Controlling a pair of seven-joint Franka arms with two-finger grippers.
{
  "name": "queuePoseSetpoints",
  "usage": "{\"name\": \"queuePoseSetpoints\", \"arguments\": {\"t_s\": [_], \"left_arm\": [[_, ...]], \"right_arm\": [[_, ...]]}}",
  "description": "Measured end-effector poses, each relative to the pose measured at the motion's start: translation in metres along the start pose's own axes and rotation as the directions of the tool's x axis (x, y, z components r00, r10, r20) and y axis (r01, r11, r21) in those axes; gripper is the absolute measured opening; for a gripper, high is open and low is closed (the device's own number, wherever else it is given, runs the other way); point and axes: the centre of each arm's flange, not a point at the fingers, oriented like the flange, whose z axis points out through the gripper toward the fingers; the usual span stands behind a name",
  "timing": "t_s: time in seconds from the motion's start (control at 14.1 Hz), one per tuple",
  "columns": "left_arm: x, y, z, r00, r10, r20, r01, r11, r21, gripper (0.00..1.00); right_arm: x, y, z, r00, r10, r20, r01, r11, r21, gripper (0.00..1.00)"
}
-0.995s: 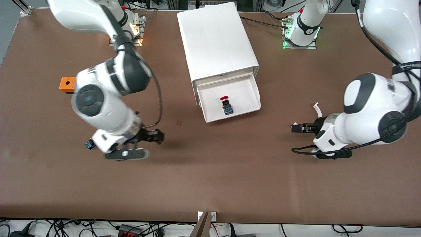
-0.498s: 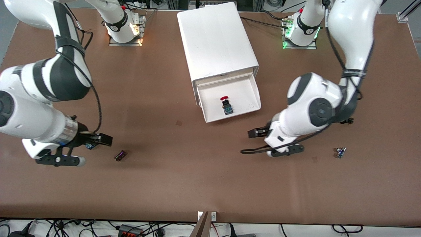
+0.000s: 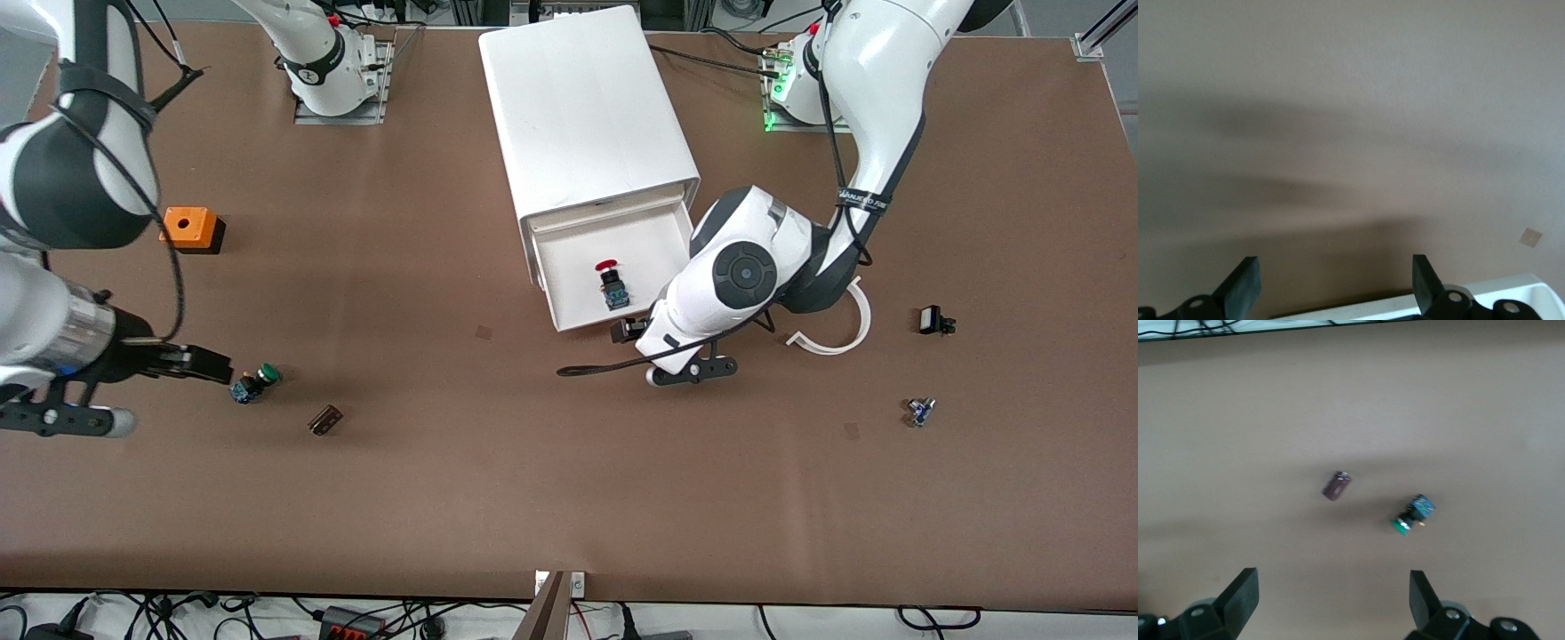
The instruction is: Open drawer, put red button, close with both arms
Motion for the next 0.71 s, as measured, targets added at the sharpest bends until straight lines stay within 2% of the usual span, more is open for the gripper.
{"name": "queuePoseSetpoints", "arguments": {"t_s": [0.21, 0.57, 0.71], "left_arm": [[-0.005, -0.003, 0.012, 1.000, 0.001, 0.018, -0.001, 1.000, 0.017, 1.00], [-0.022, 0.000, 0.032, 0.997, -0.050, 0.052, 0.047, 0.998, 0.051, 1.00], [-0.036, 0.003, 0.038, 0.994, -0.058, 0.098, 0.050, 0.995, 0.085, 1.00]], "right_arm": [[-0.022, 0.033, -0.019, 0.999, -0.029, 0.013, 0.029, 0.999, -0.027, 1.00], [-0.067, 0.047, -0.045, 0.997, -0.068, 0.041, 0.070, 0.997, -0.035, 1.00], [-0.077, 0.058, -0.043, 0.996, -0.064, 0.055, 0.066, 0.997, -0.038, 1.00]]}}
